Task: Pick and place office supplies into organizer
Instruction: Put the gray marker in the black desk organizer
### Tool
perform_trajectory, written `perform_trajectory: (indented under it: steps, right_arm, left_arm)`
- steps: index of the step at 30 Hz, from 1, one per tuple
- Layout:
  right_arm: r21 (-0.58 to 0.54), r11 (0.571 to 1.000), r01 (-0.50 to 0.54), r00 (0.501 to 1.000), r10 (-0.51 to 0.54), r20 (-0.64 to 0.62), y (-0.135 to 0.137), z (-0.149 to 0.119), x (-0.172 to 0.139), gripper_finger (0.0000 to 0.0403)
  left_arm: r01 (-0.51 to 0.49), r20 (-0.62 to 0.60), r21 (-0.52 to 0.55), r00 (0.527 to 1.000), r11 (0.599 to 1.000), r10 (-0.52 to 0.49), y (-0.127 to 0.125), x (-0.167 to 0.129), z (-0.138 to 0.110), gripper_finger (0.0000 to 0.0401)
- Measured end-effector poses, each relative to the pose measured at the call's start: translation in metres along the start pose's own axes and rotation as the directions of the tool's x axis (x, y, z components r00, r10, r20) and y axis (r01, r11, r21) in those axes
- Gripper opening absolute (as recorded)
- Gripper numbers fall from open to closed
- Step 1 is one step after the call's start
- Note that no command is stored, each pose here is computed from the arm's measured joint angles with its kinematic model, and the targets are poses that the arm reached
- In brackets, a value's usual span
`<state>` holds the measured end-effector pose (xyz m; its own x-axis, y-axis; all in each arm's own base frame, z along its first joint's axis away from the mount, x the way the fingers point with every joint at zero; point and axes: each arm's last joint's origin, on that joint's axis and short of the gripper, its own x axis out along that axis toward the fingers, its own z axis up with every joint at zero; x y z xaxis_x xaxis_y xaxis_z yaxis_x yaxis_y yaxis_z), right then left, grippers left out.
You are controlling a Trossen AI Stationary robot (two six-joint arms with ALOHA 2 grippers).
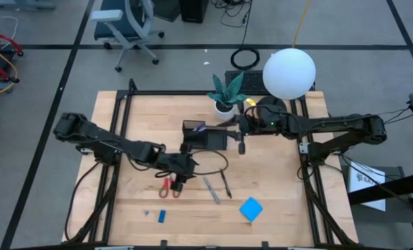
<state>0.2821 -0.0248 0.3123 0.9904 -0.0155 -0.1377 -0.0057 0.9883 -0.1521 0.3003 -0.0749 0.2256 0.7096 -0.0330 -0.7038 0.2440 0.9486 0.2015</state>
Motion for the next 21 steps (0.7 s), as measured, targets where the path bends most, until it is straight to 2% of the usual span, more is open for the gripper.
perform_trajectory:
  steps: [5, 13, 21]
  right_arm:
    - [-0.001, 1.000, -0.019, 1.000, 0.019, -0.010, 0.005, 0.006, -0.012, 0.0080]
    - [-0.003, 0.999, -0.038, 0.999, 0.038, -0.021, 0.009, 0.008, -0.016, 0.0079]
    - [-0.004, 0.999, -0.039, 0.999, 0.039, -0.035, 0.009, 0.006, -0.016, 0.0078]
  left_arm:
    - [0.034, -0.061, 0.032, 0.998, 0.999, -0.032, -0.003, 0.024, 0.014, 0.0225]
    - [0.104, -0.245, 0.062, 0.966, 0.993, -0.086, -0.009, 0.066, 0.022, 0.0225]
    - [0.152, -0.317, 0.111, 0.942, 0.982, -0.109, -0.015, 0.094, 0.024, 0.0225]
